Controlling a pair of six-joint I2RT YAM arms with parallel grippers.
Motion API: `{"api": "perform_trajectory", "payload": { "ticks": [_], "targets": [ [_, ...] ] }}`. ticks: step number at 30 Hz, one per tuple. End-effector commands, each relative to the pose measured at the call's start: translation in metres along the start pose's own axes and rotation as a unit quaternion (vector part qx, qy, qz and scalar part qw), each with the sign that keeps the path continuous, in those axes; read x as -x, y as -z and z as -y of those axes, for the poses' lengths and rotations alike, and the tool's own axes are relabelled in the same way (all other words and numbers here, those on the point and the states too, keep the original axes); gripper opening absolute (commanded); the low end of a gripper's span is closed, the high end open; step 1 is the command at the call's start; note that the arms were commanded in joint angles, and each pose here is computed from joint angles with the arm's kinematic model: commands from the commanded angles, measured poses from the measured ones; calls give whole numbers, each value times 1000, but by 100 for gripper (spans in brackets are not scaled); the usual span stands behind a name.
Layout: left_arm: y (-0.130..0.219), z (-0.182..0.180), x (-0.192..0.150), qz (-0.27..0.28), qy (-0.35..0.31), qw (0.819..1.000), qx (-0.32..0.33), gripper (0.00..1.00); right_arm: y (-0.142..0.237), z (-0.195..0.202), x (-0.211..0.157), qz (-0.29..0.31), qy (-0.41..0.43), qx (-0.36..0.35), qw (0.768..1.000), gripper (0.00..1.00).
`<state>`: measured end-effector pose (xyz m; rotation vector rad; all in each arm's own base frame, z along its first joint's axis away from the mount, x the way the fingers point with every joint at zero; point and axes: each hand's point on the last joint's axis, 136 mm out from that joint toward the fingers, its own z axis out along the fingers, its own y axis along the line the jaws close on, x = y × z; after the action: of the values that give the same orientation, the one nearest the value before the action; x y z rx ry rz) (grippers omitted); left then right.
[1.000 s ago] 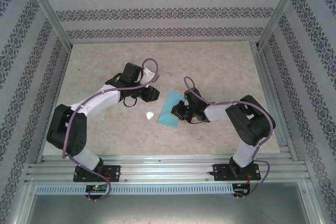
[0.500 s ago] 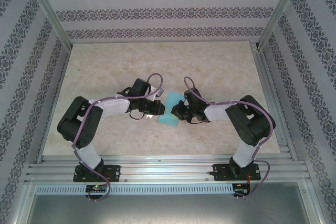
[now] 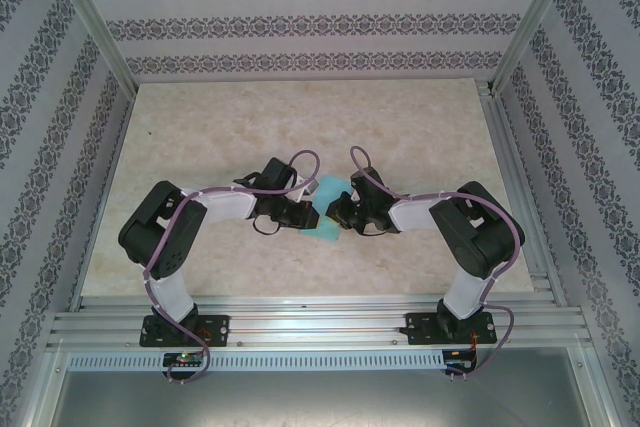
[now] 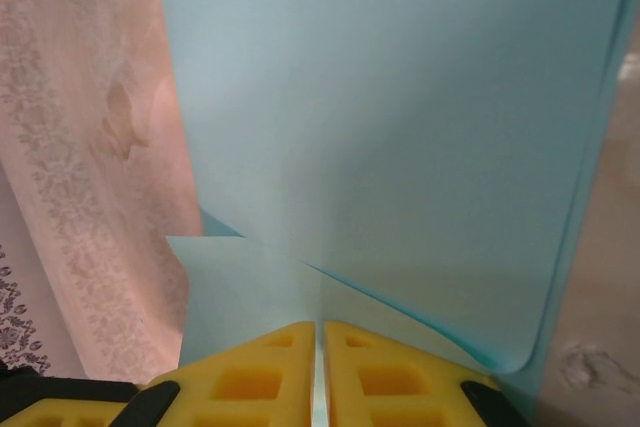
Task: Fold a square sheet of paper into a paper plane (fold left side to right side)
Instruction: Fold the triangle a second time at the center of the table.
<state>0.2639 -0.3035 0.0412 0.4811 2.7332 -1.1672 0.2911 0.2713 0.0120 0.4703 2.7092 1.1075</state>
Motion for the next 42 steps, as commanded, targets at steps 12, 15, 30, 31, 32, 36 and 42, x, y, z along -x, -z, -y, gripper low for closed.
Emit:
{"api": "perform_trajectory", "payload": {
  "ticks": [12,15,30,31,32,36,42],
  "targets": [
    [-7,-20,-17,-29,-8,999,45,9,-2,56,-21,-21,-17,-92,995,13],
    [-8,-24,-20,-33,-6,998,51,9,-2,57,-20,-19,-18,-93,995,13],
    [-10,-35,-21,-36,-8,996,79,8,-2,57,-21,-21,-17,-93,995,13],
    [-9,-36,-21,-36,-9,996,81,8,-2,57,-20,-20,-17,-94,995,13],
    [-9,-37,-22,-37,-8,996,84,8,-2,57,-20,-20,-17,-94,995,13],
    [-12,-44,-27,-44,-5,995,91,7,0,44,-14,-14,-3,-69,997,13],
    [-14,-51,-37,-54,-1,994,100,7,25,7,5,2,57,-44,997,15]
  ]
}}
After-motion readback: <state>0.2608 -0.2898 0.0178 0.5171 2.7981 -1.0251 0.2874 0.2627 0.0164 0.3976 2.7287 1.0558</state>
